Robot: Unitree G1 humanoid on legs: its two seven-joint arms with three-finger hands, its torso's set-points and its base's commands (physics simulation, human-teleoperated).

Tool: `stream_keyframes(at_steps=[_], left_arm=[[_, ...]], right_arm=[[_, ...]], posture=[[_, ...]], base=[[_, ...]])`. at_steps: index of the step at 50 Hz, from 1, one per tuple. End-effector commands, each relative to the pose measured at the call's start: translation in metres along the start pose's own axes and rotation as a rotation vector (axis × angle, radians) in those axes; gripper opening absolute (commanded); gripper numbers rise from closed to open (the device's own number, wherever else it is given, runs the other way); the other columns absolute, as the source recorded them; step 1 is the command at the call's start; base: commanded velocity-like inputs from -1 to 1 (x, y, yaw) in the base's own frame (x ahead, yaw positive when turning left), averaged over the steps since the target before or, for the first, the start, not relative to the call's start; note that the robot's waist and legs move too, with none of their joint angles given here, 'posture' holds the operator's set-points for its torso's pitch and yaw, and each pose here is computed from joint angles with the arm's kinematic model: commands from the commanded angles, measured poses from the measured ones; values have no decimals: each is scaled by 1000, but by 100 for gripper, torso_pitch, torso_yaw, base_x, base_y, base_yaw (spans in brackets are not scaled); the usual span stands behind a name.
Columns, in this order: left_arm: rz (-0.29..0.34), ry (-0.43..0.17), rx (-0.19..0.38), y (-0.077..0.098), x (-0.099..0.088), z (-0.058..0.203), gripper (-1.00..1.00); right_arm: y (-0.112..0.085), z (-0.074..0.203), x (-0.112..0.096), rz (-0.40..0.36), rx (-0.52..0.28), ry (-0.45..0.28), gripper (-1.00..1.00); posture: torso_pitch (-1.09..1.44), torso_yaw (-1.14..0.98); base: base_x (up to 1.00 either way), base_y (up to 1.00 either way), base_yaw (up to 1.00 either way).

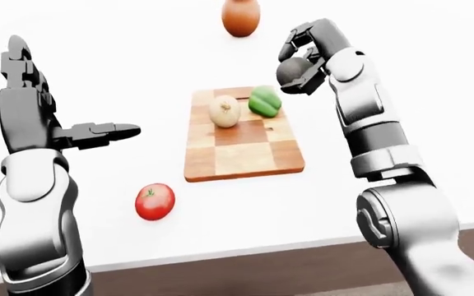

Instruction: Place the avocado, onion, tomato and bell pepper on the cutting board.

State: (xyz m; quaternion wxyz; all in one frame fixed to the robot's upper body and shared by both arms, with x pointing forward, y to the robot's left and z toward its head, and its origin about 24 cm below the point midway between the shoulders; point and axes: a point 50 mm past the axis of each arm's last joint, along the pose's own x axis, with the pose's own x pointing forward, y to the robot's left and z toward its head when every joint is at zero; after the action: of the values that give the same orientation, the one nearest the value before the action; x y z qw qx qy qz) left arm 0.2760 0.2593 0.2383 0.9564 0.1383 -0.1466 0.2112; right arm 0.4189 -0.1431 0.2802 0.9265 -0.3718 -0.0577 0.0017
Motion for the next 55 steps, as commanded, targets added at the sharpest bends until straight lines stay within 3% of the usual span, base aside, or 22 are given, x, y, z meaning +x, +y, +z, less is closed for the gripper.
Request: stream_keyframes(at_steps=[1, 33, 55], left_arm=[[31, -86, 2, 6, 0, 16, 100], [39, -60, 7, 5, -1, 9, 100], [30, -79, 13, 1, 1, 12, 100]], right_arm=[[-17, 18, -6, -48, 8, -47, -100], [5, 28, -59, 5, 69, -83, -100], [46, 11, -88, 113, 104, -48, -100]], posture=[[0, 0], [-21, 0], [-25, 0]], base=[[0, 0, 0], [0, 0, 0], [0, 0, 0]])
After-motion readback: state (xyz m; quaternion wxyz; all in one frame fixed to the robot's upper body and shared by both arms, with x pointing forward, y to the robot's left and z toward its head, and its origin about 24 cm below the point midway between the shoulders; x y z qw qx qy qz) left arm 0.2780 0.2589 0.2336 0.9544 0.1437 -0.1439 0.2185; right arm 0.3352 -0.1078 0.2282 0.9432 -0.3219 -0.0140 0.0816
